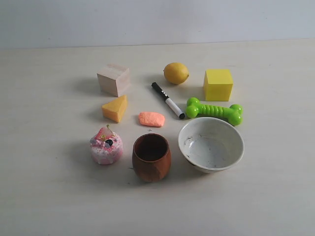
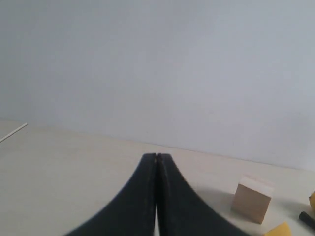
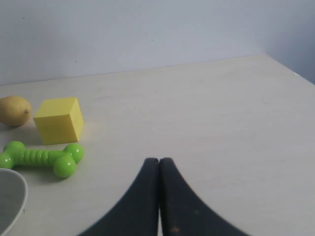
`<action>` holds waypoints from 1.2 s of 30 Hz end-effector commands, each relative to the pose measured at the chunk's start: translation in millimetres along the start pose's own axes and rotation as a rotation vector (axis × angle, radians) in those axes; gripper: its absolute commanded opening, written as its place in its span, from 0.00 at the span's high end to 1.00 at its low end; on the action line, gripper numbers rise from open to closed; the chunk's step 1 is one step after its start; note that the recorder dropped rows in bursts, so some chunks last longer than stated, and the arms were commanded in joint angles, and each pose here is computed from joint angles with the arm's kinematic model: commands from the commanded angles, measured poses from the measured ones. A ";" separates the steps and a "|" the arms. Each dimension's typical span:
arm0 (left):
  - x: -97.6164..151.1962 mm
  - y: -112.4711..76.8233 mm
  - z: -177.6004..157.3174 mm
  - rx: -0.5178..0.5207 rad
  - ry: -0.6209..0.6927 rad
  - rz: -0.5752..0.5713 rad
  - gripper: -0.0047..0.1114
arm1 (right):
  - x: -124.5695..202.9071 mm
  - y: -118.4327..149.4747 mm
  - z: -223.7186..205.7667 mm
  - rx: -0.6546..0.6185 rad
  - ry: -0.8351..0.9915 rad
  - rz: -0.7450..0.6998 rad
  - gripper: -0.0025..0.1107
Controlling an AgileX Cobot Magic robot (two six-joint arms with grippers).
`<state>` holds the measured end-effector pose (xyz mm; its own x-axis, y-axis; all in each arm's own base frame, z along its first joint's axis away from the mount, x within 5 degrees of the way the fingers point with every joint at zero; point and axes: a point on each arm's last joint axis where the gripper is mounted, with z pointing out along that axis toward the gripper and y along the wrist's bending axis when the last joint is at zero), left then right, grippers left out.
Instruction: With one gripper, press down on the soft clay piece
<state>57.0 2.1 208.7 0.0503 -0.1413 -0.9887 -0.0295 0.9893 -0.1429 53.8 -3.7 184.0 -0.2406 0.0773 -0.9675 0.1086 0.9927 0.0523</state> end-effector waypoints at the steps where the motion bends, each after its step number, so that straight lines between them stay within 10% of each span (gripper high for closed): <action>1: -25.0 -3.8 -3.3 0.026 -0.151 0.002 0.96 | 0.8 -0.4 0.1 0.007 -0.006 -0.003 0.98; 7: -114.8 -16.9 6.7 0.018 -0.124 0.094 0.96 | 0.8 -0.4 0.1 0.007 -0.006 -0.003 0.98; 13: -158.2 -48.6 92.8 0.206 0.326 0.395 0.96 | 0.8 -0.4 0.1 0.007 -0.006 -0.003 0.98; 22: -133.7 -137.2 191.9 0.557 0.552 0.552 0.96 | 0.8 -0.4 0.1 0.007 -0.006 -0.003 0.98; 36: -88.7 -182.4 241.4 0.637 0.703 0.318 0.96 | 0.8 -0.4 0.1 0.007 -0.006 -0.003 0.98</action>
<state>293.4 -143.4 330.3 -0.4692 0.3426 -0.8139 0.5840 0.8118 0.0051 53.8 -3.7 184.0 -0.2406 0.0773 -0.9675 0.1086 0.9927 0.0523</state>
